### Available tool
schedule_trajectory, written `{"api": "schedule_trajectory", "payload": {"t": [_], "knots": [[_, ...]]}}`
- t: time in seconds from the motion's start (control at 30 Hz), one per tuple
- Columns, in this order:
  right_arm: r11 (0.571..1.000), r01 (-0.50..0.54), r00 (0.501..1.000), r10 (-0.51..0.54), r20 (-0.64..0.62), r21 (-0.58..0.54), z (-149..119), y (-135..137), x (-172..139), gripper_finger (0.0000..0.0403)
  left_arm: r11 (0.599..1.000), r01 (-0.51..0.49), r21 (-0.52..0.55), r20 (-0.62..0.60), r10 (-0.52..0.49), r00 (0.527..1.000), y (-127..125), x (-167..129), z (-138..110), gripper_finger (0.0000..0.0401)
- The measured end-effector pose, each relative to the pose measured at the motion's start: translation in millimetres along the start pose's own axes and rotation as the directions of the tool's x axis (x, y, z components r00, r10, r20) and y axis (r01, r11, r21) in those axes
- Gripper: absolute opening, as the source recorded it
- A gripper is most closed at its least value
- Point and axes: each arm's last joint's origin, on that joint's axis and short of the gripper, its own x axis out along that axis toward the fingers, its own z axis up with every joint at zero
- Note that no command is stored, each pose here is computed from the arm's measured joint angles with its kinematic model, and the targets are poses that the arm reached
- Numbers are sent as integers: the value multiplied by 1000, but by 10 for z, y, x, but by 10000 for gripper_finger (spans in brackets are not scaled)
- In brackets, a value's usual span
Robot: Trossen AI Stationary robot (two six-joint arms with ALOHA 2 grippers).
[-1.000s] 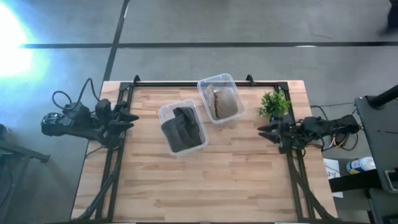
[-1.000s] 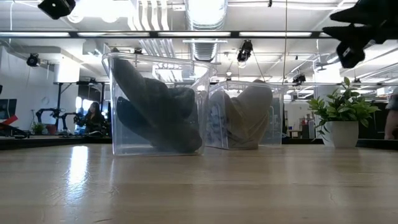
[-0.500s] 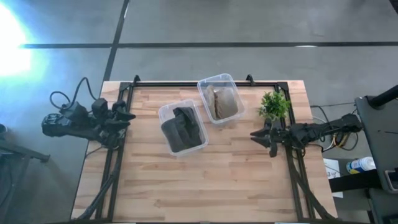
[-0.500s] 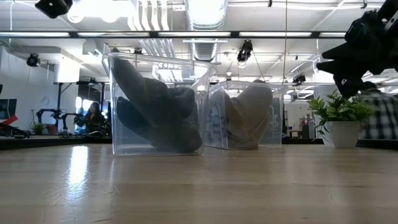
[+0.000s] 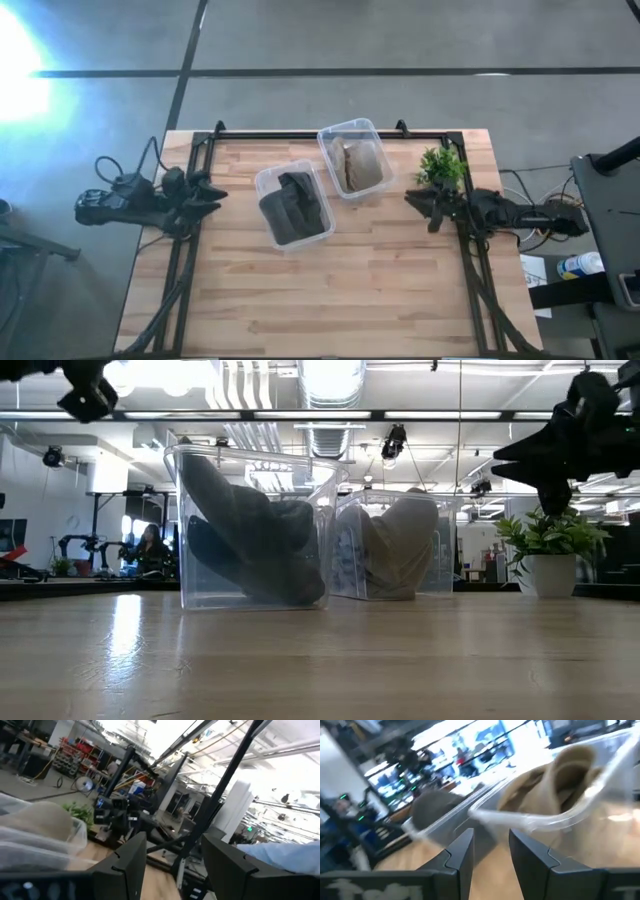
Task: Pick & Place hat
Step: Return to Home Position
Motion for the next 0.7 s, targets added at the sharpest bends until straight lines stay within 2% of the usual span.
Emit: {"api": "schedule_trajectory", "payload": {"t": [0.2, 0.47, 0.7], "knots": [[998, 55, 993, -57, 106, 21, 99, -65, -23, 121, 997, -72, 14, -63, 73, 995, 215, 37, -349, 183], [998, 60, 991, -62, 116, 24, 75, -84, -12, 121, 977, -210, 45, -194, 215, 957, 598, 63, -934, 183], [996, 81, 987, -84, 139, 27, 90, -108, -9, 121, 977, -208, 44, -105, 211, 972, 630, 64, -883, 183]]}}
